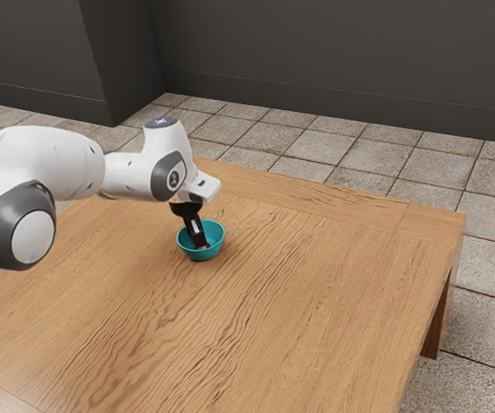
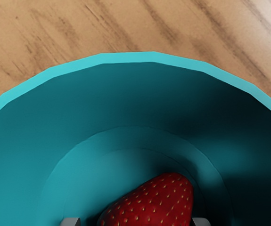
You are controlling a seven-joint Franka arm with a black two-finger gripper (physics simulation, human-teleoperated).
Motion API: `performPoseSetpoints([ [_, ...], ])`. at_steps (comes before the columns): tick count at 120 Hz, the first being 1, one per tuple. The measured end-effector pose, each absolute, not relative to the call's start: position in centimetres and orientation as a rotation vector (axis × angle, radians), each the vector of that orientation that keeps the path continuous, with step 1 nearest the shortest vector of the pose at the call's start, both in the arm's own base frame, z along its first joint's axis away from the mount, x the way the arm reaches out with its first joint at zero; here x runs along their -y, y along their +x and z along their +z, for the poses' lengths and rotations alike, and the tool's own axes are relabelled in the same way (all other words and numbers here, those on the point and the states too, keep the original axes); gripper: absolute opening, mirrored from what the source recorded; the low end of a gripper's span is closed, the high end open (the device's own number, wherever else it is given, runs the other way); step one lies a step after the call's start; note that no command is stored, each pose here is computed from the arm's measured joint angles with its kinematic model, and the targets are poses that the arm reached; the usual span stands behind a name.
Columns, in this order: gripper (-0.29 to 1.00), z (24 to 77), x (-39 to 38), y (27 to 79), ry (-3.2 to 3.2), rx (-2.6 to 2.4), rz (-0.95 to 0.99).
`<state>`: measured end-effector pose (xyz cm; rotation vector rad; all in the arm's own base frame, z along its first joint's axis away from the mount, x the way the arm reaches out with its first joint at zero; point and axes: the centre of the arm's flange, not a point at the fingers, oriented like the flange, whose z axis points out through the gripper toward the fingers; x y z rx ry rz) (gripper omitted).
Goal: Take strawberry from the bowl
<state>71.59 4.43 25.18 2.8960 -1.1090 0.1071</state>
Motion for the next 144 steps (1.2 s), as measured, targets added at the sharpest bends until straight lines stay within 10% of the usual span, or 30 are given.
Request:
performPoseSetpoints([
  [144, 0.06, 33.7, 4.3, 69.8, 2.811, 1.396, 0.241],
])
